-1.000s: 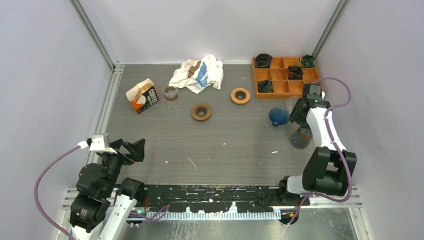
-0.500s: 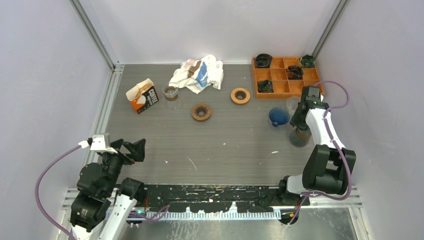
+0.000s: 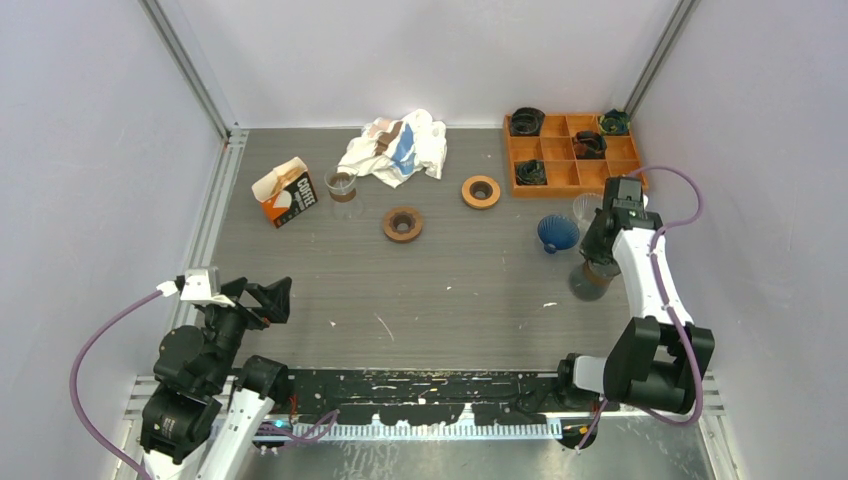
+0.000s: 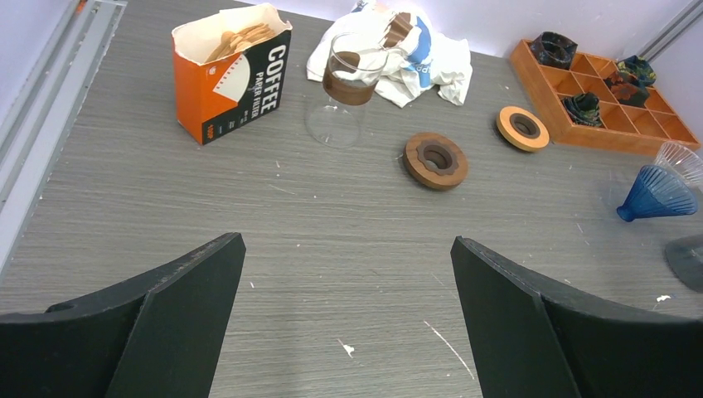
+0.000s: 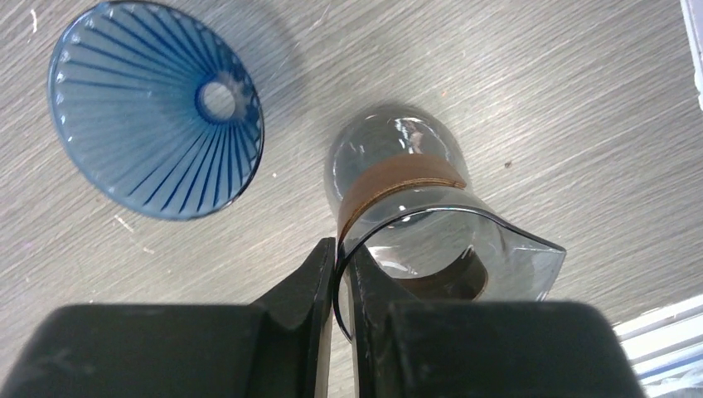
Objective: Place the coffee filter in the dripper
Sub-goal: Pick up the coffee server from the center of the board, then place the coffee server at the center of the board.
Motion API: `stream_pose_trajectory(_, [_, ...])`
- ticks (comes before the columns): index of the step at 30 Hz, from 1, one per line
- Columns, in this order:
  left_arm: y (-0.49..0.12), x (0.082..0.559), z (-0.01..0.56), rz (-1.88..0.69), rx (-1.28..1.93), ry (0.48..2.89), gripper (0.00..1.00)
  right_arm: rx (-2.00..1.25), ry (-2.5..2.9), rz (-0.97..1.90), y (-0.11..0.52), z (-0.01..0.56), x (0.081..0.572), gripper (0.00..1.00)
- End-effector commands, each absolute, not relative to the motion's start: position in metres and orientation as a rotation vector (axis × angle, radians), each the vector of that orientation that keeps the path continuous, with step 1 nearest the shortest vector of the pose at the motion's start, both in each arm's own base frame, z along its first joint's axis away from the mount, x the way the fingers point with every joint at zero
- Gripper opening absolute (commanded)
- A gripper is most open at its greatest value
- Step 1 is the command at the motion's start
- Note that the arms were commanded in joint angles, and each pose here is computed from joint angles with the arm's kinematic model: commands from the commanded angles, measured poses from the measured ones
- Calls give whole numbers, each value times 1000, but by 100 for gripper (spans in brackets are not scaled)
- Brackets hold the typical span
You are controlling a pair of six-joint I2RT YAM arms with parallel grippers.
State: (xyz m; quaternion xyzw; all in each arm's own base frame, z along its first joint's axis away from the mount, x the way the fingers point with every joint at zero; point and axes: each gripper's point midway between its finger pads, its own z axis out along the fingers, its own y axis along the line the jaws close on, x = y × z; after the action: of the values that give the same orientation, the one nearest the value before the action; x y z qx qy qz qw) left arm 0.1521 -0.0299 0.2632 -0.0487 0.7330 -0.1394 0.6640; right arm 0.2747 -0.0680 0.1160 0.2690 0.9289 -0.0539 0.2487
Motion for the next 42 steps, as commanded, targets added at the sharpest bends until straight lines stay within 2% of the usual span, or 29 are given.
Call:
stream_pose_trajectory(1, [-33,154,276,-329,-86,1607,99,714,2491,-78,-49,142,270,15])
stream_pose_trajectory(12, [-34,153,276,-334,-83,1605,99,494,2541,7,44,161,260,1])
stream_pose_trajectory(23, [-34,153,276,-334,-81,1608,99,339,2509,75,140,171,266,1])
stream_pose_trajectory(33, [-33,152,275,-332,-82,1611,99,158,2485,121,255,172,277,1])
stream_pose_trajectory(42, [-33,151,276,-333,-82,1607,99,164,2496,133,311,169,288,1])
